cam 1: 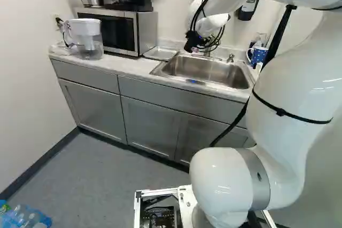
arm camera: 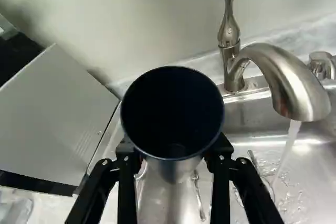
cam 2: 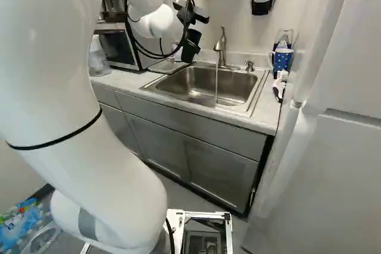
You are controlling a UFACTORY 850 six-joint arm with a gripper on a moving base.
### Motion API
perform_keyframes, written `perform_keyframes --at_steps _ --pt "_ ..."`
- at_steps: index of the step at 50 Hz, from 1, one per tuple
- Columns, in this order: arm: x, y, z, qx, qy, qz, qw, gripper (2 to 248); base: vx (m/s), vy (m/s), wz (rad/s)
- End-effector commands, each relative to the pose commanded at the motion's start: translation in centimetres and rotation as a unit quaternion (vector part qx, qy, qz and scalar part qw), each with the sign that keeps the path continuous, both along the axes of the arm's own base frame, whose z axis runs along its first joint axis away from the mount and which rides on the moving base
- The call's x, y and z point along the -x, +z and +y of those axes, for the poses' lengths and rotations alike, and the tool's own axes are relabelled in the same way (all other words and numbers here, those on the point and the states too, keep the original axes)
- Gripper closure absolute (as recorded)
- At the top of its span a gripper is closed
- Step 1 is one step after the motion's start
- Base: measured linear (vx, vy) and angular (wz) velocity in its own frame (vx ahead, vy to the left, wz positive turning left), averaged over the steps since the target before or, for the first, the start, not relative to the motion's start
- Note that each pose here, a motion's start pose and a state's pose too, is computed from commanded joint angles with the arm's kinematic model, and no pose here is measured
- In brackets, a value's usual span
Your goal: Rinse the cup and place it in the tray
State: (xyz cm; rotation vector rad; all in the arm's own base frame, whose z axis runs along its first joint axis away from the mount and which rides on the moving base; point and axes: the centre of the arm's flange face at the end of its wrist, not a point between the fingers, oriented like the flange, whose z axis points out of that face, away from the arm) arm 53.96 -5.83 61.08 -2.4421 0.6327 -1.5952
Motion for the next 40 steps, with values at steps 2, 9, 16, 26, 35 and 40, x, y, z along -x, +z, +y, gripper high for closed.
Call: perform_keyframes --at_steps 2,9,16,26,35,40 --pt "0.00 0.00 0.00 0.009 0.004 0.001 0.9999 124 0.000 0.000 0.000" --pt "0.00 0.00 0.00 0.043 0.020 0.005 0.9989 124 0.000 0.000 0.000" --pt "0.00 0.00 0.00 0.076 0.035 0.008 0.9965 124 0.000 0.000 0.000" --pt "0.00 0.00 0.00 0.123 0.057 0.013 0.9907 124 0.000 0.000 0.000" --pt "0.00 0.00 0.00 0.151 0.070 0.016 0.9859 124 0.000 0.000 0.000" --pt "0.00 0.00 0.00 0.151 0.070 0.016 0.9859 124 0.000 0.000 0.000"
